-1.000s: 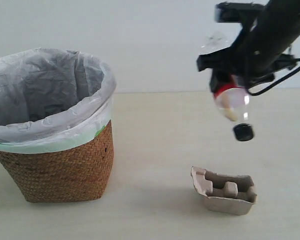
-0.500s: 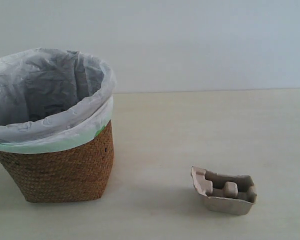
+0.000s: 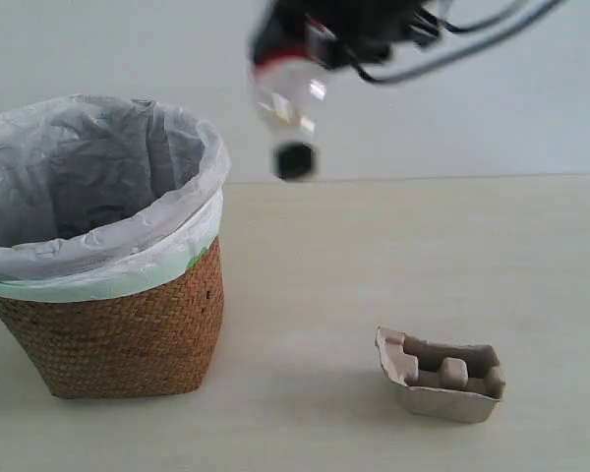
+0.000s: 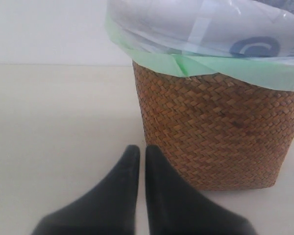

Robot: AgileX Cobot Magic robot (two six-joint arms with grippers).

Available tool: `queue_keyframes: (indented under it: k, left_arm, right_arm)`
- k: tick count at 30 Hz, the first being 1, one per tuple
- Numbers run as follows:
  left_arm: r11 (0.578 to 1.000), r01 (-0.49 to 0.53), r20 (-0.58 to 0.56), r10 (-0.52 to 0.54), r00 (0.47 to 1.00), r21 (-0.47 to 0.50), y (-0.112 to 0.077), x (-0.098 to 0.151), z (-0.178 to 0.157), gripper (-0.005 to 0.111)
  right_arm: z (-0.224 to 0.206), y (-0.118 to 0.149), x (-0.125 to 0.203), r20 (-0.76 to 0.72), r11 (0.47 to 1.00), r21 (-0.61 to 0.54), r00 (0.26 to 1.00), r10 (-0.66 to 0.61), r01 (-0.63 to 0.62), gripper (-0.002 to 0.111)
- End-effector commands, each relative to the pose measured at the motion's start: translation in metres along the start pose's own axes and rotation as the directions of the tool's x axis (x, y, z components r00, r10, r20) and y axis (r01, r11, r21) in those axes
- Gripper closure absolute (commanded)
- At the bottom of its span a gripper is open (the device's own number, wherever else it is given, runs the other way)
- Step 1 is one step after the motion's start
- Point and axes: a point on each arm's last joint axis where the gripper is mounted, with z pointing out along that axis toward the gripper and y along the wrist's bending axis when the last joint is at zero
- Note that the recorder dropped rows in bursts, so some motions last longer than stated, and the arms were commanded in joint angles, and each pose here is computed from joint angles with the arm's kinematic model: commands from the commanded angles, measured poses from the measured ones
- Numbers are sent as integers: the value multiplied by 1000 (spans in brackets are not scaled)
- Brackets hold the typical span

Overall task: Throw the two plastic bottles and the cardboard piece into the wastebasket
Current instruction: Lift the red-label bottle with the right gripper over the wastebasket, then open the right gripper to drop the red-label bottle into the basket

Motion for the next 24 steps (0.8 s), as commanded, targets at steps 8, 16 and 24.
queue_keyframes:
  k: [8,16,24]
  left_arm:
    - [1000,-1,1,1,1000,-4,0,1,0,103]
    - [1000,-1,1,1,1000,-4,0,1,0,103]
    - [1000,-1,1,1,1000,-4,0,1,0,103]
  right_arm:
    - [11,37,-43,36,976,204,995,-91,81,31]
    - [-3,2,-40,-104,858,481,984,-146,179,46]
    - [7,-59,-19,-277,862,471,959,-59,189,43]
